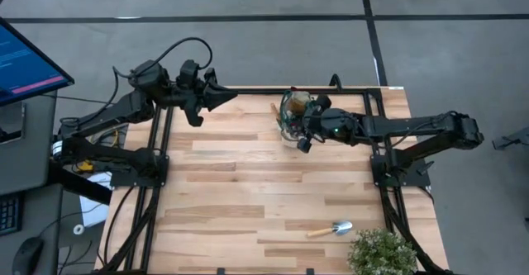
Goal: Pick & Place Garden tools in Gardening bag
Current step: Put the shear scissors into the side pocket of the gardening bag
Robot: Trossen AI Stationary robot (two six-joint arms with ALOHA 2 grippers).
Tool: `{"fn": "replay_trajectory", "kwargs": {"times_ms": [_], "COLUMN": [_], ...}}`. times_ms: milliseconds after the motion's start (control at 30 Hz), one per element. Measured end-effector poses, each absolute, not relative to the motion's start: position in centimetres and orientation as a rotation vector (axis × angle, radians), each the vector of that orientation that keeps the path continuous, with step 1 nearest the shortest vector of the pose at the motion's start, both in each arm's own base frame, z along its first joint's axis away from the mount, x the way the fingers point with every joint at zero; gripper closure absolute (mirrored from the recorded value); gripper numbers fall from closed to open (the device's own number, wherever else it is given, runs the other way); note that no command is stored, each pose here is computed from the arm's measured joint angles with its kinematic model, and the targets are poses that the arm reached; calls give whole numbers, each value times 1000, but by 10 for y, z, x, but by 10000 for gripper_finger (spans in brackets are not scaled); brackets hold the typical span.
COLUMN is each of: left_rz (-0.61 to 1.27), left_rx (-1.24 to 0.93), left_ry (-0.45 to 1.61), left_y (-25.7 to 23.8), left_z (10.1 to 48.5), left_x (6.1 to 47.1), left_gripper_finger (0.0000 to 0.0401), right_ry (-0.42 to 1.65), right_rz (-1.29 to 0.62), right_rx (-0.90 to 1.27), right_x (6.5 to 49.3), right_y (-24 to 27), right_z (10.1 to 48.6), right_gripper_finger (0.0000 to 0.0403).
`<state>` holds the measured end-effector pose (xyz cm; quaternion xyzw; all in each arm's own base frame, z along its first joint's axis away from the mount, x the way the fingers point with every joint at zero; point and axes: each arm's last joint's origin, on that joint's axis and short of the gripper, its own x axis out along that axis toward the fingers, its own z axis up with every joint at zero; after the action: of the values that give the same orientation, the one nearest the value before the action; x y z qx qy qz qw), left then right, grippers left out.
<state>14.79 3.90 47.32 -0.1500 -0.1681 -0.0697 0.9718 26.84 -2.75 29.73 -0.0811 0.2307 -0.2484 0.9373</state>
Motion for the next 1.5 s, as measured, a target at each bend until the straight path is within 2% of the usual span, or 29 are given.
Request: {"fn": "replay_trajectory", "kwargs": {"times_ms": [167, 633, 900, 1500], "left_rz": [-135, -132, -130, -128], "left_rx": [-286, -291, -295, -297], "left_ry": [-332, -319, -308, -302], "left_y": [39, 39, 40, 40], "left_z": [472, 471, 470, 469], "left_x": [148, 149, 149, 149], "left_gripper_finger": [395, 392, 395, 392], "right_ry": [492, 540, 529, 545], "right_rz": [-598, -592, -604, -710], "right_rx": [-260, -306, -248, -151], "right_x": [275, 304, 303, 289], "right_y": [-28, -22, -21, -20], "right_z": [292, 262, 261, 226], "right_gripper_finger": [350, 350, 350, 350]}}
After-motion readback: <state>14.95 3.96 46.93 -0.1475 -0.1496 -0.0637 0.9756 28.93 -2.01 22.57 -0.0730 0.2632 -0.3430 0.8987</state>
